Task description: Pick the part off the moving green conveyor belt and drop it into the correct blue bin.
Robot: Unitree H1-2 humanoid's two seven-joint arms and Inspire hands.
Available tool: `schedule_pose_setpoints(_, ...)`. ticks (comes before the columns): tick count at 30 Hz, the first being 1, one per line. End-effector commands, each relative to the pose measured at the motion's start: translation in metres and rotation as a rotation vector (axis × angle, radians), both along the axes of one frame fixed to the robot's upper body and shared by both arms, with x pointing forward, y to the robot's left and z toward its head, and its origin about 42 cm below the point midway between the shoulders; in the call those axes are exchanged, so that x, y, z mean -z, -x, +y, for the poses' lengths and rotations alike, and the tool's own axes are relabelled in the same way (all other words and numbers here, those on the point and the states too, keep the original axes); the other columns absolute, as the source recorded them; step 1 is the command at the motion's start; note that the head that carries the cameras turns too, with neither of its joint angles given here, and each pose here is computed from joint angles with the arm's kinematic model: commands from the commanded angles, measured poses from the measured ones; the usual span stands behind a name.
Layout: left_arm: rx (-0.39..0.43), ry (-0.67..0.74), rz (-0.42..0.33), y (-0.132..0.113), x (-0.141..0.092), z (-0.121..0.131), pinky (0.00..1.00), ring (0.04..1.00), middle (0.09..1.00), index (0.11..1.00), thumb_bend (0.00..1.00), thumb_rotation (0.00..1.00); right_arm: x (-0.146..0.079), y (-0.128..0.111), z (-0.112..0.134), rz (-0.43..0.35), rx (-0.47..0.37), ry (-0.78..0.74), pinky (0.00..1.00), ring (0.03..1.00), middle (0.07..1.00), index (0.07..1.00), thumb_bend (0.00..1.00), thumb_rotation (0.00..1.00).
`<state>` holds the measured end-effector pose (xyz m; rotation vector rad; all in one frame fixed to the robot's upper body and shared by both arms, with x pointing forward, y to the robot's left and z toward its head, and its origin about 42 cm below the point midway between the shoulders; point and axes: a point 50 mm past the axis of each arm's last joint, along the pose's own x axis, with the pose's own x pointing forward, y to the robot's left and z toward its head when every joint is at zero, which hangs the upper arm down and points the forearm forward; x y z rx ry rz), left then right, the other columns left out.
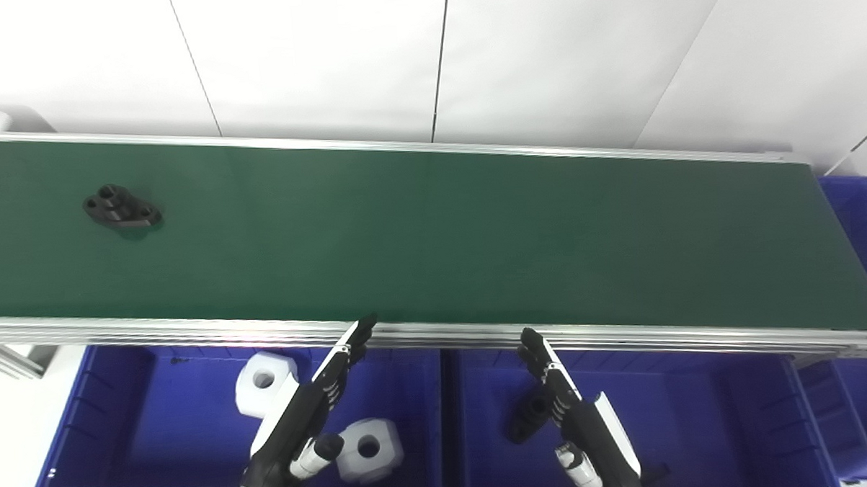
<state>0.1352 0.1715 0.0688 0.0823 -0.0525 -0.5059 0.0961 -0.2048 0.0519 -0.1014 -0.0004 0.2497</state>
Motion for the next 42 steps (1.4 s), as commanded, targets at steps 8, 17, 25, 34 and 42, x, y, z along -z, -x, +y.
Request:
schedule_pose_setpoints(8, 0.004, 0.017, -0.056, -0.001, -0.007, -0.002, 0.99, 1.0, 1.0, 0.966, 0.95, 0.99, -0.006, 0.0, -0.001, -0.062, -0.001, -0.007, 1.0, 0.978, 0.992, 1.0, 0.94, 0.97)
schedule_pose_setpoints(17, 0.009, 0.0, -0.047, 0.004, 0.008, -0.009, 0.96, 1.0, 1.0, 0.97, 0.96, 1.0, 0.007, 0.004, -0.009, -0.011, 0.003, 0.002, 1.0, 0.972, 1.0, 1.0, 0.94, 0.97)
schedule_pose_setpoints(25, 0.009, -0.005, -0.038, 0.005, 0.025, -0.028, 0.91, 0.978, 0.98, 0.939, 0.97, 0.96, 0.024, 0.003, -0.023, 0.046, 0.013, 0.028, 1.0, 0.983, 1.0, 1.0, 0.98, 1.0)
schedule_pose_setpoints(34, 0.004, -0.027, -0.015, 0.0, 0.038, -0.033, 0.86, 0.943, 0.946, 0.901, 0.97, 0.91, 0.04, 0.001, -0.031, 0.101, 0.021, 0.033, 1.0, 0.997, 1.0, 1.0, 0.98, 0.99)
schedule_pose_setpoints(42, 0.004, -0.039, -0.011, -0.002, 0.042, -0.031, 0.83, 0.927, 0.937, 0.892, 0.95, 0.91, 0.043, -0.001, -0.029, 0.108, 0.017, 0.026, 1.0, 0.993, 1.0, 1.0, 0.96, 0.98)
